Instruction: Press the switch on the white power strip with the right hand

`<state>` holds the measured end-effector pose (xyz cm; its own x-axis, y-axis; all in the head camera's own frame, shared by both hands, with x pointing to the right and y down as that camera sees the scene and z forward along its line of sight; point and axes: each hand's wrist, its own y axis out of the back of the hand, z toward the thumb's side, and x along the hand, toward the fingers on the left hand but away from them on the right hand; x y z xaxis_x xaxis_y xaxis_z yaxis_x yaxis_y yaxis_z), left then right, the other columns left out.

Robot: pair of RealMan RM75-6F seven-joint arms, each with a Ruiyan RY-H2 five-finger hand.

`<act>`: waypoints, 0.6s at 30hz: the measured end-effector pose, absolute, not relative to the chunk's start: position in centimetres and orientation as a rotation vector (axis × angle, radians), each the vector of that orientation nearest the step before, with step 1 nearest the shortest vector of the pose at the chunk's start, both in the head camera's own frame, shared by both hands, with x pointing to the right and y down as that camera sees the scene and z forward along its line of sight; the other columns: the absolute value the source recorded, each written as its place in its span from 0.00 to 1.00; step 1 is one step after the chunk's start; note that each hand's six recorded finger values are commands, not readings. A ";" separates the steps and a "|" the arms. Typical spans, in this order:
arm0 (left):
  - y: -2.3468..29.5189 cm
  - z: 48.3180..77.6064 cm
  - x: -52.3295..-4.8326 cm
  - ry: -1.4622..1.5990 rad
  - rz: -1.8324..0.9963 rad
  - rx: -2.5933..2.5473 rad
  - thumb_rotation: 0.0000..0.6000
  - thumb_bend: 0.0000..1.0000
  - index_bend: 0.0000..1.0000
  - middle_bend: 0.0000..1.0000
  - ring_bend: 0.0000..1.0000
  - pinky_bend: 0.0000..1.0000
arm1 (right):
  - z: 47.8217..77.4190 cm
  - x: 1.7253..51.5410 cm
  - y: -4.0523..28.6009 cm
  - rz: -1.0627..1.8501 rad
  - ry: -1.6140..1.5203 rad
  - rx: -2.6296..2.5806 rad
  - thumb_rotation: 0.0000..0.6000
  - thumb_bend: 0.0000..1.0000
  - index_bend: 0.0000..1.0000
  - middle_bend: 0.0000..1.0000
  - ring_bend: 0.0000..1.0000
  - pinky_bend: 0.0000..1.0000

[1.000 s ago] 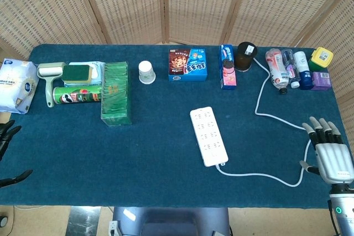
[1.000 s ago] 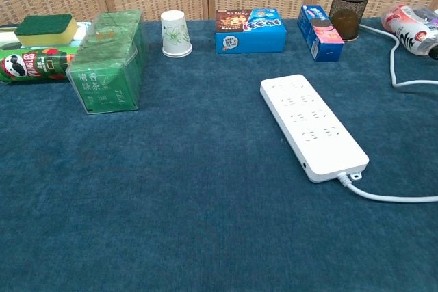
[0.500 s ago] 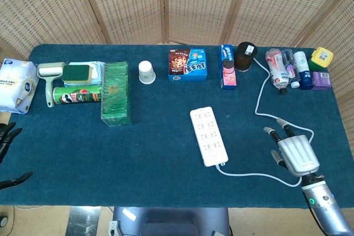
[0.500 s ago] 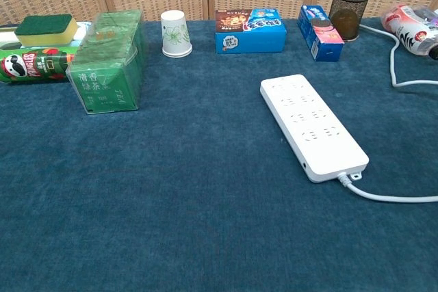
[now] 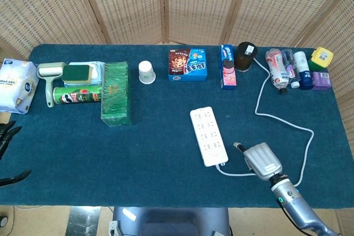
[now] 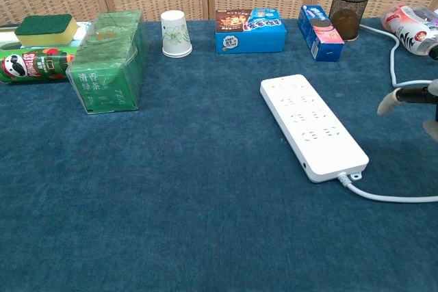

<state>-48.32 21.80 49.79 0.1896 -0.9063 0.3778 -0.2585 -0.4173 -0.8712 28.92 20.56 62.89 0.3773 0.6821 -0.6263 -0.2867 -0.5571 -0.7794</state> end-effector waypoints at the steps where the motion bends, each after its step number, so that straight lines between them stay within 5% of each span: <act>1: 21.8 49.8 -48.3 1.094 -1.244 -1.804 1.00 0.12 0.00 0.00 0.00 0.00 | 63.0 28.6 20.6 1.333 -0.342 -1.729 1.00 0.76 0.23 0.97 1.00 1.00; 18: 21.9 49.6 -48.5 1.101 -1.254 -1.794 1.00 0.12 0.00 0.00 0.00 0.00 | 64.4 23.1 22.1 1.245 -0.228 -1.808 1.00 0.77 0.25 0.97 1.00 1.00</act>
